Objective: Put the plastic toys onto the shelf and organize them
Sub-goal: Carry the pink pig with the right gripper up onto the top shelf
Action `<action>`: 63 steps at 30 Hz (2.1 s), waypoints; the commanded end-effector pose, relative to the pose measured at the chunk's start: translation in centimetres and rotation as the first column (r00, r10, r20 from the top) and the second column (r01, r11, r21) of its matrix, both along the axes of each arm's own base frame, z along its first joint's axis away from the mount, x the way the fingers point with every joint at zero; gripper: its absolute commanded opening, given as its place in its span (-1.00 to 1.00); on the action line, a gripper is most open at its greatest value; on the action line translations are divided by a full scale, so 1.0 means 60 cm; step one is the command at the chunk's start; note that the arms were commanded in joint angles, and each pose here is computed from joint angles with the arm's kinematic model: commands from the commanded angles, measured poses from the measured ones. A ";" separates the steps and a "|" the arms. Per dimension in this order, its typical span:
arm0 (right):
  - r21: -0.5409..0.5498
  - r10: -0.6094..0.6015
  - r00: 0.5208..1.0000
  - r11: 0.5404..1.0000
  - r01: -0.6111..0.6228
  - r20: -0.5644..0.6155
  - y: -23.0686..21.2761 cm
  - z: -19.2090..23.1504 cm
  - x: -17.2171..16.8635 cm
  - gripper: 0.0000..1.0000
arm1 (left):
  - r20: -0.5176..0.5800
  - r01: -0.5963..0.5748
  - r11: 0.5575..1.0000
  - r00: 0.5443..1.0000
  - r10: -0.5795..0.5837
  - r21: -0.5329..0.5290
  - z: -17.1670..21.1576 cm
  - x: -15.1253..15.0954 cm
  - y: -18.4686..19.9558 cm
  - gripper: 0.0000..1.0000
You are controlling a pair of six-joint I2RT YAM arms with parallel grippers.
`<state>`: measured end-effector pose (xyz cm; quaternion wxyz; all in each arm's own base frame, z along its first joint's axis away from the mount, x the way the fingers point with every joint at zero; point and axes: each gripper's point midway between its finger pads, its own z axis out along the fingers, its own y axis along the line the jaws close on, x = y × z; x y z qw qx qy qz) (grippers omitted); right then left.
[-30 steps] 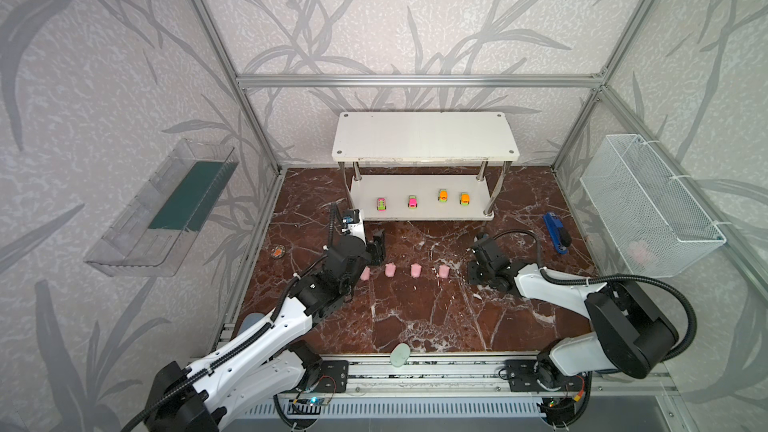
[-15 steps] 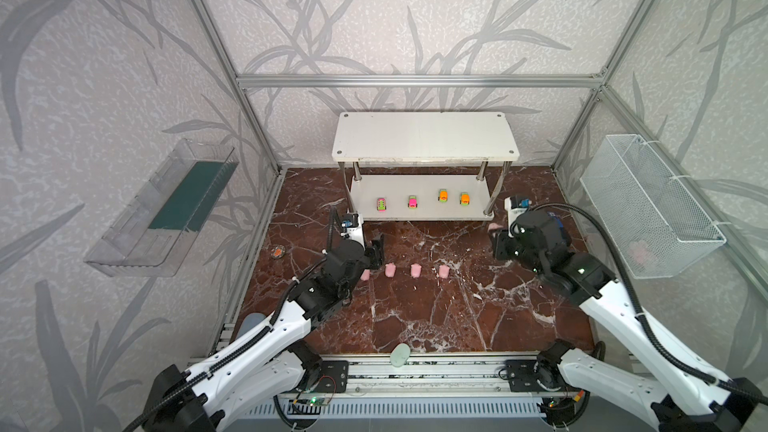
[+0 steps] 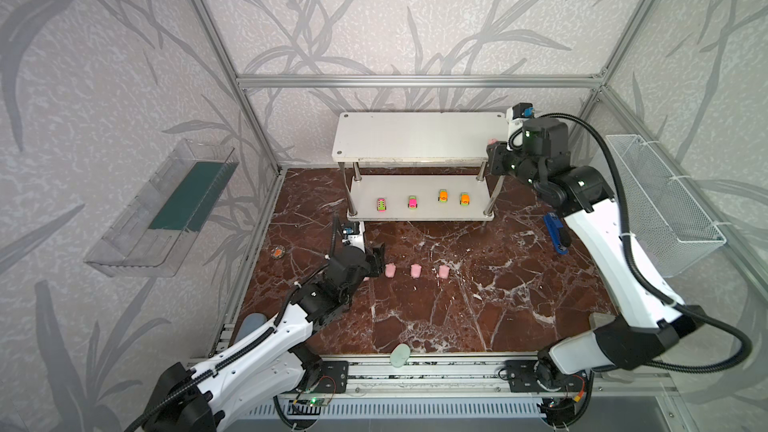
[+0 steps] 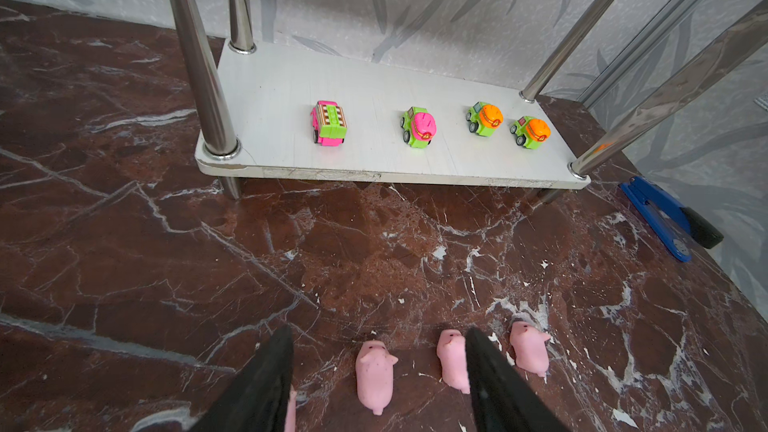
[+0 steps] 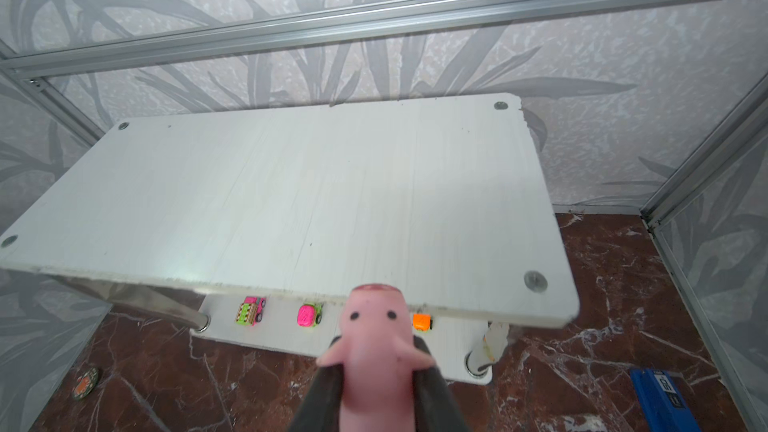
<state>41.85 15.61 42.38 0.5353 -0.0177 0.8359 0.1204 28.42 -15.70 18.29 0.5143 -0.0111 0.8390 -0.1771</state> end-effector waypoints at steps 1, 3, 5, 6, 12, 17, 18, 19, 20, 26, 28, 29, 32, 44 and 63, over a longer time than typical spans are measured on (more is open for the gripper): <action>-0.012 0.040 0.999 0.999 -0.041 -0.030 0.010 0.004 0.034 -0.49 | 0.015 -0.008 0.999 1.000 0.009 -0.045 0.008 0.003 -0.001 0.28; -0.029 0.021 0.998 0.999 -0.022 -0.064 0.006 -0.008 0.072 -0.49 | 0.011 -0.005 0.999 1.000 0.006 -0.043 0.005 0.004 -0.003 0.28; -0.047 0.001 0.997 0.999 -0.005 -0.082 0.000 -0.016 0.097 -0.50 | 0.007 -0.002 0.999 1.000 0.002 -0.041 0.002 0.006 -0.005 0.28; -0.051 -0.002 0.996 0.999 -0.002 -0.088 -0.001 -0.018 0.108 -0.50 | 0.006 0.002 0.999 1.000 -0.002 -0.043 0.002 0.007 -0.007 0.28; -0.089 -0.034 0.992 0.996 0.023 -0.125 -0.016 -0.035 0.146 -0.50 | -0.004 0.009 0.999 1.000 -0.009 -0.041 -0.007 0.010 -0.012 0.28; -0.087 -0.055 0.985 0.995 0.041 -0.163 -0.030 -0.055 0.155 -0.50 | -0.006 0.017 0.999 1.000 -0.018 -0.047 -0.007 0.014 -0.017 0.28; -0.088 -0.054 0.983 0.995 0.039 -0.176 -0.033 -0.062 0.155 -0.50 | -0.007 0.020 0.999 1.000 -0.021 -0.047 -0.008 0.015 -0.019 0.28; -0.084 -0.052 0.981 0.996 0.037 -0.185 -0.034 -0.066 0.154 -0.50 | -0.007 0.022 0.999 1.000 -0.022 -0.048 -0.007 0.016 -0.020 0.28; -0.081 -0.054 0.979 0.996 0.039 -0.196 -0.035 -0.071 0.153 -0.50 | -0.008 0.025 0.999 1.000 -0.026 -0.048 -0.008 0.017 -0.022 0.28; -0.085 -0.065 0.974 0.995 0.048 -0.217 -0.048 -0.087 0.150 -0.50 | -0.015 0.039 0.998 0.999 -0.039 -0.055 -0.010 0.021 -0.029 0.28; -0.087 -0.073 0.972 0.995 0.055 -0.223 -0.055 -0.089 0.150 -0.50 | -0.018 0.038 0.998 0.999 -0.039 -0.056 -0.012 0.021 -0.029 0.28; -0.087 -0.073 0.971 0.995 0.055 -0.227 -0.056 -0.092 0.150 -0.49 | -0.018 0.039 0.998 0.999 -0.040 -0.055 -0.011 0.021 -0.029 0.28; -0.087 -0.073 0.971 0.995 0.054 -0.229 -0.059 -0.093 0.152 -0.49 | -0.017 0.036 0.998 0.999 -0.037 -0.057 -0.012 0.021 -0.028 0.28; -0.099 -0.082 0.973 0.993 0.062 -0.214 -0.067 -0.085 0.155 -0.24 | -0.024 0.032 0.998 0.999 -0.034 -0.059 -0.016 0.021 -0.027 0.28; -0.016 -0.033 0.997 0.999 0.032 -0.072 -0.060 0.012 0.128 0.14 | -0.020 0.027 0.997 0.999 -0.028 -0.069 -0.019 0.019 -0.022 0.28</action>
